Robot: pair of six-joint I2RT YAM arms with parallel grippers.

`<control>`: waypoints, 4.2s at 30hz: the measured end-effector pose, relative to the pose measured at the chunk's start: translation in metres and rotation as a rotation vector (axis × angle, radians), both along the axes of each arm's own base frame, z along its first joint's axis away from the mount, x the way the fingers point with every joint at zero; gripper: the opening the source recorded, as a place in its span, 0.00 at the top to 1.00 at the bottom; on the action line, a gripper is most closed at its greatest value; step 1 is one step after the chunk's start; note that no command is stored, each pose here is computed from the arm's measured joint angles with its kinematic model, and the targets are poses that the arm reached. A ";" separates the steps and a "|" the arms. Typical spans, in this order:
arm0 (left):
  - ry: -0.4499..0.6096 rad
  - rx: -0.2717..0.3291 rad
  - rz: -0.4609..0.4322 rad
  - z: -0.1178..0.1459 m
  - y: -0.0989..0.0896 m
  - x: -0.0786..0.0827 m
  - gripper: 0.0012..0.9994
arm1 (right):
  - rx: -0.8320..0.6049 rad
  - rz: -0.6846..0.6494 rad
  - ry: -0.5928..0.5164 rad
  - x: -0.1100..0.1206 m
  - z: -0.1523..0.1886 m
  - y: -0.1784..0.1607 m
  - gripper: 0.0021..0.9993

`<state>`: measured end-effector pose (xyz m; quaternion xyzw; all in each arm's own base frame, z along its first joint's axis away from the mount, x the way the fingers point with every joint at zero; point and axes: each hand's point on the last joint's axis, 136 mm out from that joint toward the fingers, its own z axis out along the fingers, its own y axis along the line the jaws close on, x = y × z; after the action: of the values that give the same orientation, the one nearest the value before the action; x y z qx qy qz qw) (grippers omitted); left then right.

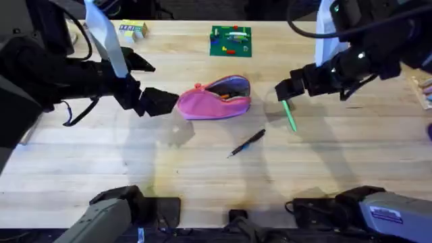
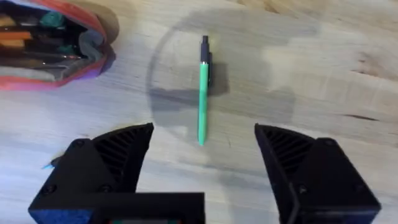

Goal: Unzip the bag, pick up the pens from the table one at a time and place them inside, then zip the bag closed.

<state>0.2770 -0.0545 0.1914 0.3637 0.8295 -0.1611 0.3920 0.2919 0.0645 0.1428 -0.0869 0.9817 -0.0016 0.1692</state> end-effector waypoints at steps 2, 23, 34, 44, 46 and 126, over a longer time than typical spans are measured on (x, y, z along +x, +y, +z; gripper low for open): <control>0.000 0.000 0.000 0.000 0.000 0.000 0.01 | 0.000 -0.003 0.003 -0.001 -0.005 0.000 0.00; 0.000 0.000 0.000 0.000 0.000 0.000 0.01 | -0.024 -0.021 0.119 0.004 -0.074 0.001 0.00; 0.000 0.000 0.000 0.000 0.000 0.000 0.01 | -0.037 -0.034 0.177 0.008 -0.101 0.002 0.00; 0.000 0.000 0.000 0.000 0.000 0.000 0.01 | -0.013 -0.035 0.197 0.008 -0.107 0.005 0.06; 0.000 0.000 0.000 0.000 0.000 0.000 0.01 | -0.009 -0.033 0.195 0.008 -0.107 0.006 0.17; 0.000 0.000 0.000 0.000 0.000 0.000 0.01 | -0.487 1.461 -0.388 0.027 0.005 0.127 0.97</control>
<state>0.2770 -0.0545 0.1914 0.3637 0.8295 -0.1611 0.3920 0.3184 0.1919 0.1474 -0.7418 0.6013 -0.1201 0.2716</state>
